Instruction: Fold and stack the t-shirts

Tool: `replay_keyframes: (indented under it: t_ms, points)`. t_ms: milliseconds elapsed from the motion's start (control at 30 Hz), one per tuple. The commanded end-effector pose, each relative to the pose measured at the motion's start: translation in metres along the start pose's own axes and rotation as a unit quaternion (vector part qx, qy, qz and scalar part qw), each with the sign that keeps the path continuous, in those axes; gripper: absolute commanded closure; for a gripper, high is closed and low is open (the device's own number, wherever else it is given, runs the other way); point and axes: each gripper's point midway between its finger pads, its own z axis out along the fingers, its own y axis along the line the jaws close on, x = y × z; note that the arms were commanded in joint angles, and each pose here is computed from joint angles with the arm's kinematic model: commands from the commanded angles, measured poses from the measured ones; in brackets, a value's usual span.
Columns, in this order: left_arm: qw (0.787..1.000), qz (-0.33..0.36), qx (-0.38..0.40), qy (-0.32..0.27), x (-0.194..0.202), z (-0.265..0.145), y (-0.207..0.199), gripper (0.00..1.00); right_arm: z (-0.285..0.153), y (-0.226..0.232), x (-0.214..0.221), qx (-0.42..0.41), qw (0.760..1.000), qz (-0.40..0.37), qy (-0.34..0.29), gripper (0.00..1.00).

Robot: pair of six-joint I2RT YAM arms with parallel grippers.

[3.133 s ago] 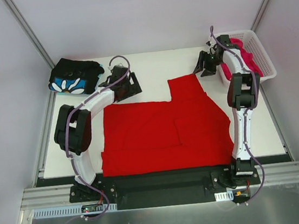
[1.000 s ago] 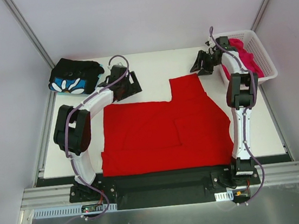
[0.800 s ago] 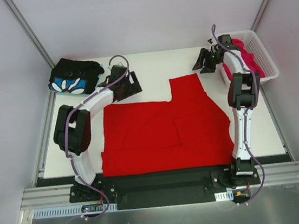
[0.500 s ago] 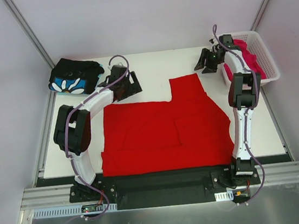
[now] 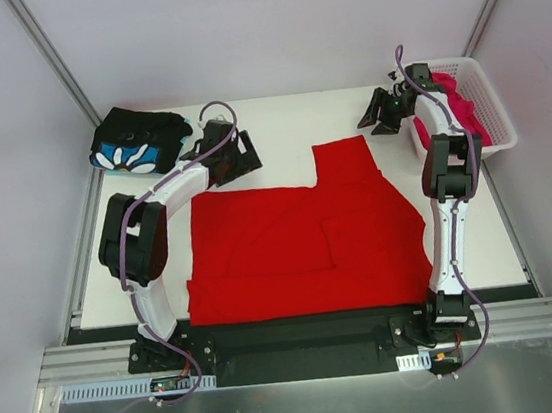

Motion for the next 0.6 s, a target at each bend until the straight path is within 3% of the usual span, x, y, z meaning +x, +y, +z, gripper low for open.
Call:
replay_keyframes:
  t_ms: [0, 567]
  points:
    - [0.999, -0.014, 0.018, -0.024, -0.015, -0.009, -0.008, 0.11, -0.001, 0.006, 0.004, -0.009, 0.999, 0.032, 0.013, 0.41]
    - [0.999, -0.027, 0.029, -0.022, -0.006, -0.018, -0.006, 0.11, 0.013, -0.004, 0.036, 0.001, 0.996, 0.073, 0.053, 0.45]
